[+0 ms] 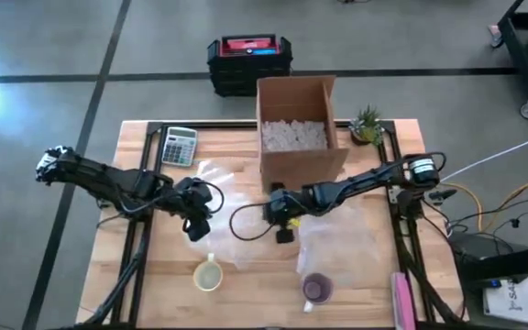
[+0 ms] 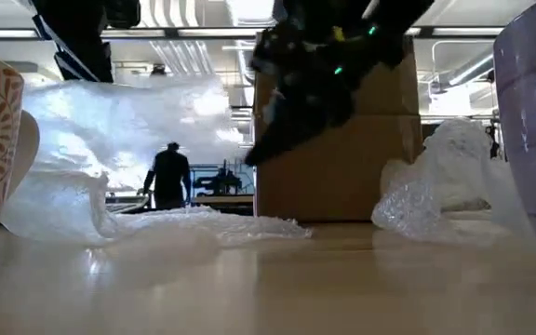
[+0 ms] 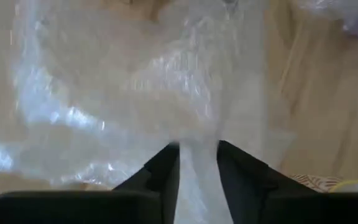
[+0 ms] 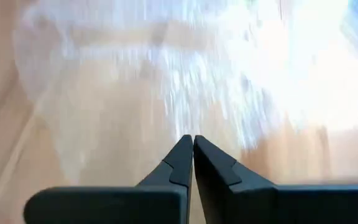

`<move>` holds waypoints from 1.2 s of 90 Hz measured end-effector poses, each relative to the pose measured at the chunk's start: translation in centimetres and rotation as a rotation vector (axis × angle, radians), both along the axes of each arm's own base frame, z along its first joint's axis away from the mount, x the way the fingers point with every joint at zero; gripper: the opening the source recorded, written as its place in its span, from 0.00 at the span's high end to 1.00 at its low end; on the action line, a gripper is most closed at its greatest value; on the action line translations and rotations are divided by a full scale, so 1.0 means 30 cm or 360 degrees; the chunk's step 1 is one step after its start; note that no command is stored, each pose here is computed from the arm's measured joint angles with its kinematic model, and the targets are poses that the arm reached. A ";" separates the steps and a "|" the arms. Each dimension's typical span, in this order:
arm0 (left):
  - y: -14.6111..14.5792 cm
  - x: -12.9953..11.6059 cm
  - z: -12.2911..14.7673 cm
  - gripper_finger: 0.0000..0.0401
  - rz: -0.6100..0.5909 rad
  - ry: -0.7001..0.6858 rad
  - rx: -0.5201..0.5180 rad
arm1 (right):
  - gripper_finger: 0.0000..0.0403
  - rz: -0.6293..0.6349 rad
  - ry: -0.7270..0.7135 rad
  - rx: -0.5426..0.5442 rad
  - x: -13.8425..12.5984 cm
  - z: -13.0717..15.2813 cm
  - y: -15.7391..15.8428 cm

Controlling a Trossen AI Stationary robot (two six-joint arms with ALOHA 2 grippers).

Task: Wrap mug
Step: Wrap the orange patterned mug with the left transparent bubble wrap

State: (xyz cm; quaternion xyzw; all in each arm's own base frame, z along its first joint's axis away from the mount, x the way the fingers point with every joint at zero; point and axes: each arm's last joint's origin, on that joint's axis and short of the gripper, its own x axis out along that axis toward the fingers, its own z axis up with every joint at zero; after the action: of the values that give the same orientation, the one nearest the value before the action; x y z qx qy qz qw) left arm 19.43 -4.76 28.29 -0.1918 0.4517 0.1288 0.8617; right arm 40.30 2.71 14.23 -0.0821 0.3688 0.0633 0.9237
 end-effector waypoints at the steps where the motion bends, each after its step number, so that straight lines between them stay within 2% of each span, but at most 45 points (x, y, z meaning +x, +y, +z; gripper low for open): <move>1: 0.000 0.000 0.000 0.73 0.0003 -0.0004 0.0003 | 1.00 -0.0001 -0.0014 0.0001 0.005 -0.007 -0.001; 10: 0.001 0.007 0.001 0.70 0.0022 -0.0033 0.0046 | 1.00 -0.0006 -0.0159 0.0017 0.052 -0.060 0.003; 24: 0.000 0.022 -0.011 0.70 0.0024 -0.0020 0.0103 | 1.00 -0.0033 0.0088 0.0035 0.068 -0.216 0.006; 32: -0.001 0.027 -0.016 0.72 0.0028 -0.0015 0.0106 | 1.00 -0.0051 0.0213 0.0024 0.063 -0.219 0.004; 43: -0.008 0.060 -0.014 0.75 0.0038 -0.0124 0.0098 | 1.00 -0.0067 0.0310 0.0018 0.043 -0.196 0.003; 57: -0.009 0.104 -0.057 0.75 0.0010 -0.0089 0.0186 | 1.00 -0.0068 0.0274 0.0022 0.036 -0.144 0.002; 67: 0.014 0.133 -0.085 0.68 0.0047 -0.0038 0.0267 | 1.00 -0.0067 0.0219 0.0027 0.041 -0.115 0.003; 78: 0.060 0.183 -0.109 0.54 0.0055 -0.0043 0.0313 | 1.00 -0.0058 0.0240 0.0025 0.037 -0.125 0.011; 94: 0.143 0.265 -0.164 0.35 -0.0053 -0.0043 0.0237 | 1.00 -0.0058 0.0239 0.0031 0.037 -0.129 0.016; 102: 0.182 0.291 -0.215 0.30 -0.0055 0.0061 0.0281 | 1.00 -0.0077 0.0241 0.0046 0.037 -0.130 0.015; 108: 0.202 0.311 -0.256 0.27 -0.0085 0.0118 0.0239 | 1.00 -0.0079 0.0243 0.0047 0.036 -0.131 0.015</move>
State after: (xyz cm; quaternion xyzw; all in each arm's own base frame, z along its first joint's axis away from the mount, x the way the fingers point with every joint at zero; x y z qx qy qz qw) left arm 28.77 1.32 20.62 -0.1097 0.4774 0.1463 0.8594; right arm 41.37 3.16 10.30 -0.0542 0.4392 0.0519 0.8952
